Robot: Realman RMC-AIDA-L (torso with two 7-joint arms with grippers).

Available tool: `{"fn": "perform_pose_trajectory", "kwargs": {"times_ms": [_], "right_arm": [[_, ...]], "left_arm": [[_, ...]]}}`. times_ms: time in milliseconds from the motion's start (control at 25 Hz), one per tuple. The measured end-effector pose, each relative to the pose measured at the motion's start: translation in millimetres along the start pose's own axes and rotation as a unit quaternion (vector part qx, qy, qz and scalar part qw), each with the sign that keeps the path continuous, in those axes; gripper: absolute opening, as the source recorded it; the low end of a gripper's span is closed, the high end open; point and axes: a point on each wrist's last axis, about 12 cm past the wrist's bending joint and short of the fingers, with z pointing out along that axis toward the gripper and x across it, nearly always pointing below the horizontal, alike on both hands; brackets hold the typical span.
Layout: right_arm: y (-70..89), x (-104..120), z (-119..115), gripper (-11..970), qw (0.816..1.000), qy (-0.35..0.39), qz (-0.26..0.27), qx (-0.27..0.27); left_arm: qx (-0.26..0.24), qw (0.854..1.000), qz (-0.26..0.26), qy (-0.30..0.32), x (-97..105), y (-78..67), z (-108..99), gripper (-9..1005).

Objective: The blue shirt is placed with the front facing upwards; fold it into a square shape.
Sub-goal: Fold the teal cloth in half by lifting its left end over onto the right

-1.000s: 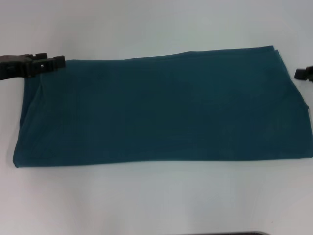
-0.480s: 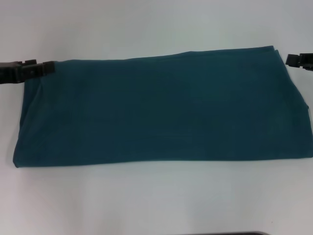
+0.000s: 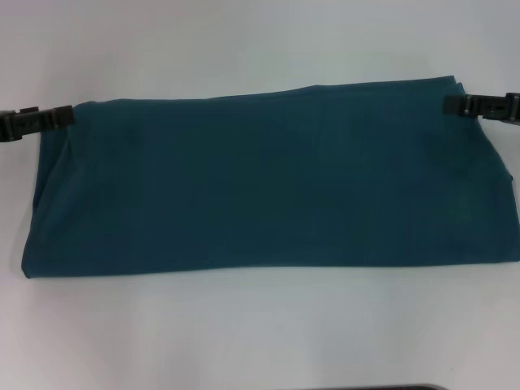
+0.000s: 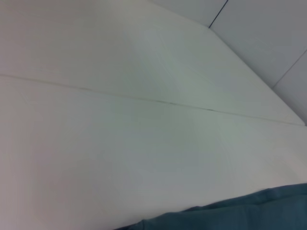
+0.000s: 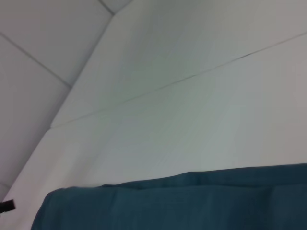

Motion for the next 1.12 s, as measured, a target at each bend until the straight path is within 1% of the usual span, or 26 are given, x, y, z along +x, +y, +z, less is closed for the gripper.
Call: {"fn": "perform_pose_trajectory", "kwargs": {"times_ms": [160, 480, 520, 680, 800, 1040, 1120], "right_arm": [[5.4, 0, 5, 518, 1.000, 0.005, -0.019, -0.017], [8.6, 0, 8, 701, 1.000, 0.006, -0.015, -0.026], [8.6, 0, 8, 723, 1.000, 0.006, -0.014, -0.026], [9.6, -2, 9, 734, 1.000, 0.004, -0.008, -0.028], [9.1, -5, 12, 733, 1.000, 0.000, -0.003, -0.023], [11.2, -8, 16, 724, 1.000, 0.000, -0.005, -0.026], [12.3, -8, 19, 724, 1.000, 0.000, -0.005, -0.028]], "left_arm": [[-0.009, 1.000, -0.005, 0.004, 3, 3.7, -4, 816], [-0.025, 0.999, -0.009, 0.018, 8, 11.9, -13, 904], [-0.026, 0.999, -0.010, 0.022, 9, 12.4, -13, 903], [-0.026, 0.999, -0.011, 0.040, 7, 11.2, -10, 900], [-0.010, 0.999, -0.008, 0.047, 5, 6.1, -5, 900], [0.029, 0.998, 0.005, 0.064, 1, -8.4, 17, 900], [0.034, 0.997, 0.011, 0.070, 0, -12.4, 25, 900]]}}
